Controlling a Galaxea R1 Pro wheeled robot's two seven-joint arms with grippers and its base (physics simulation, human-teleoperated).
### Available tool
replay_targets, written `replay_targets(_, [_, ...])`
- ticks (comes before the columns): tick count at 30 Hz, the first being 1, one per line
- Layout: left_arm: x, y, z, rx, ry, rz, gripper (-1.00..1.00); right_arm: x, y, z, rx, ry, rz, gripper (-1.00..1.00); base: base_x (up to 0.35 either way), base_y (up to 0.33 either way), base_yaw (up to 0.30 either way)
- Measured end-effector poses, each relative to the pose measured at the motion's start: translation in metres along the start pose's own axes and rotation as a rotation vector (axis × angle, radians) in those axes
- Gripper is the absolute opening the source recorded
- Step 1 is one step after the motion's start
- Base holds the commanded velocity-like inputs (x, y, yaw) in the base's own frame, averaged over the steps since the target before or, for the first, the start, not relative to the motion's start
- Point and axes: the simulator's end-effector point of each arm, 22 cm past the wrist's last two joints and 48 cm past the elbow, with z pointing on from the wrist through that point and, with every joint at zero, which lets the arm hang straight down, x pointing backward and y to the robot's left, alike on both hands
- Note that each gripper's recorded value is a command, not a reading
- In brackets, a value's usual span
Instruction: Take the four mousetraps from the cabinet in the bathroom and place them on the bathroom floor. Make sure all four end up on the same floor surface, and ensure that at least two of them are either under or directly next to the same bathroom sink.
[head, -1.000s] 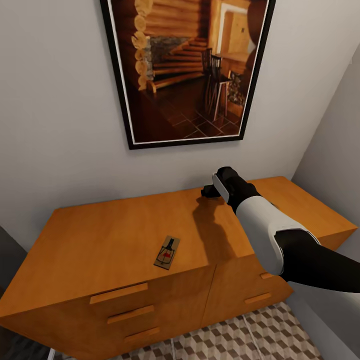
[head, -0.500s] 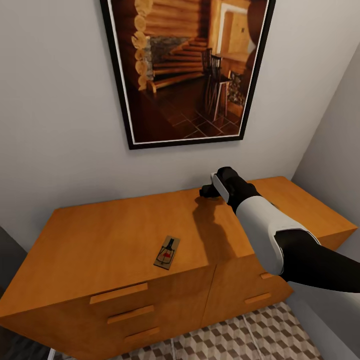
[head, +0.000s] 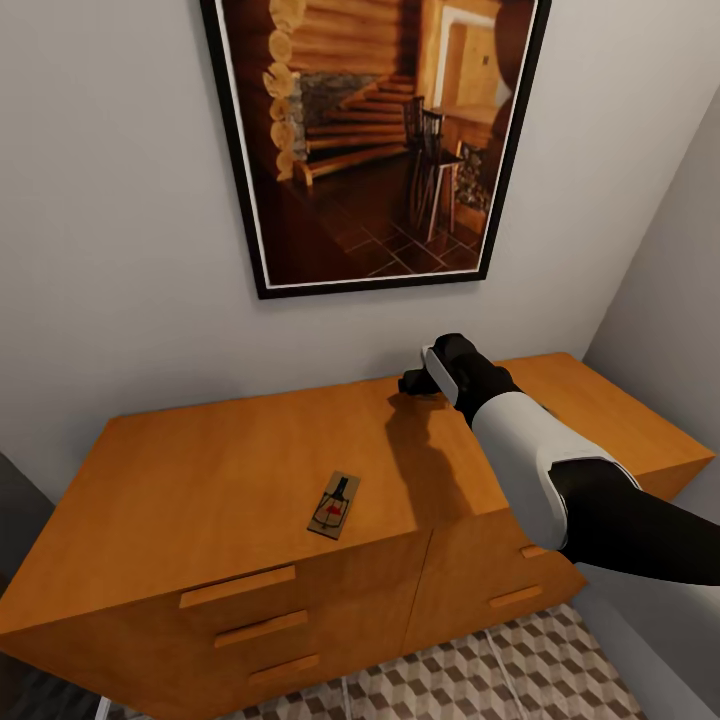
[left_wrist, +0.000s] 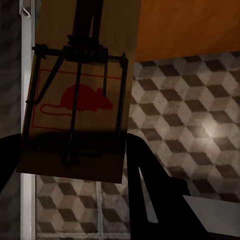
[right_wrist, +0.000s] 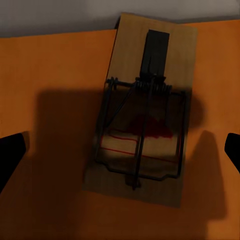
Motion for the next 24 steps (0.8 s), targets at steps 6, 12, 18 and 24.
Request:
replay_targets(6, [0.0,0.0,0.0,0.0,0.0,0.0,-1.0,0.0003,0.0001,0.0002,0.0,0.001,0.0,1.0,0.0,0.0,0.0])
replay_targets(12, [0.0,-0.0001,0.0,0.0,0.0,0.001,-1.0,0.0008,0.0001,0.0004,0.0,0.002,0.0,1.0,0.0,0.0,0.0])
replay_targets(18, [0.0003,-0.0004,0.0,0.001,0.001,0.0,-1.0,0.0023,0.0003,0.0014,-0.001,0.006,0.0,1.0,0.0,0.0,0.0])
replay_targets(24, [0.0012,-0.0003,-0.0001,0.001,0.003,0.001,-1.0,0.0039,0.0004,0.0032,-0.001,0.01,-0.001,1.0,0.0,0.0,0.0])
